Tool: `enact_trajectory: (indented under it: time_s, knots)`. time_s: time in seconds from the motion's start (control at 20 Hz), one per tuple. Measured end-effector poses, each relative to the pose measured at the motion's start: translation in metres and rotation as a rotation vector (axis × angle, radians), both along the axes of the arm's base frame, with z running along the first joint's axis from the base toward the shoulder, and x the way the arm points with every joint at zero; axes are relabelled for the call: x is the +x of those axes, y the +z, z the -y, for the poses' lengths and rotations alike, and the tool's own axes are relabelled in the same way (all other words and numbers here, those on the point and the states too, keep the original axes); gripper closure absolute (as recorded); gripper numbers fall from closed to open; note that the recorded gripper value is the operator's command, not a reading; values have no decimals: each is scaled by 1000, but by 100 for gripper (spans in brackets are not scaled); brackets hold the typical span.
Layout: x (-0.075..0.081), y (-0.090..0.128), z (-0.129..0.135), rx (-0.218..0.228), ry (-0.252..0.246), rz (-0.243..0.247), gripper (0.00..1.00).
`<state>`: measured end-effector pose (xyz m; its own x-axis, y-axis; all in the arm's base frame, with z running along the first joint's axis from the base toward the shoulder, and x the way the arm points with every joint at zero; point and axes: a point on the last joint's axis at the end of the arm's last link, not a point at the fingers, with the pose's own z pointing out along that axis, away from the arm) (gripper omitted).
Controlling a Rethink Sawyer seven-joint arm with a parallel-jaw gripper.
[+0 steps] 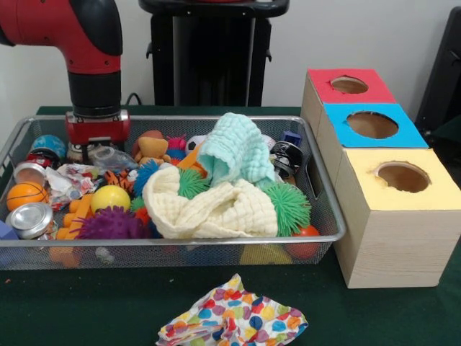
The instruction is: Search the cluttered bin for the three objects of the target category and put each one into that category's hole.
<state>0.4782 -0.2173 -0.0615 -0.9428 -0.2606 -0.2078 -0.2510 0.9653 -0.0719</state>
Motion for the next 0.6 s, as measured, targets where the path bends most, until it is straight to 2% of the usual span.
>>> enact_trajectory:
  time_s: [0.25,0.6]
  knots:
    - [4,3,-8,-6,25,2,0]
    - [14,31,-21,-42,77,21,0]
